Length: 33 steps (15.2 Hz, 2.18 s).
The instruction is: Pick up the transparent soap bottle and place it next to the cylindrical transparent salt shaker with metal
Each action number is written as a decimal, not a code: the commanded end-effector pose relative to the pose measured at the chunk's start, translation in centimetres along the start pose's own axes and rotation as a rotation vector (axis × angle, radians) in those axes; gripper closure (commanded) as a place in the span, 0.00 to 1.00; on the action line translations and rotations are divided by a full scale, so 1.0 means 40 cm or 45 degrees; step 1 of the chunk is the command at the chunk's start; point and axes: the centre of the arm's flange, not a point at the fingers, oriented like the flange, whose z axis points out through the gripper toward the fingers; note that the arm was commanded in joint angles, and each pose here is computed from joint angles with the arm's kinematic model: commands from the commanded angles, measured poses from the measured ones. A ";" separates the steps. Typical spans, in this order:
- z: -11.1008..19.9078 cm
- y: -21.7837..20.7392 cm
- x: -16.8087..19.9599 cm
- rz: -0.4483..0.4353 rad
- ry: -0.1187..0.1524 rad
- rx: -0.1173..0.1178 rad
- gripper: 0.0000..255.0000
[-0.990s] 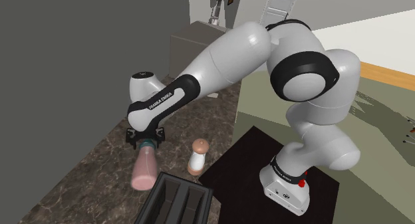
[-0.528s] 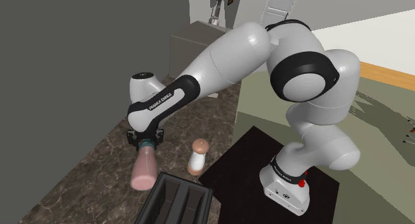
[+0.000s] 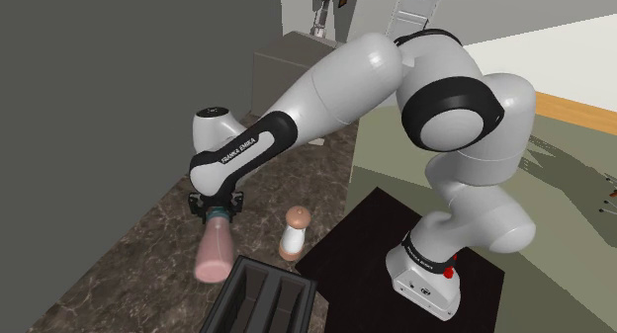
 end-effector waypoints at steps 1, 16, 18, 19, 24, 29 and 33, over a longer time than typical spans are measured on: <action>0.002 0.000 -0.003 -0.002 -0.002 -0.002 1.00; -0.195 -0.001 -0.022 -0.002 -0.002 -0.002 1.00; -0.221 -0.001 -0.025 -0.002 -0.002 -0.002 1.00; -0.234 -0.001 -0.026 -0.002 -0.002 -0.002 1.00; -0.300 -0.001 -0.032 -0.002 -0.002 -0.002 1.00; -0.365 -0.002 -0.039 -0.002 -0.002 -0.002 1.00; -0.418 -0.002 -0.044 -0.002 -0.002 -0.002 1.00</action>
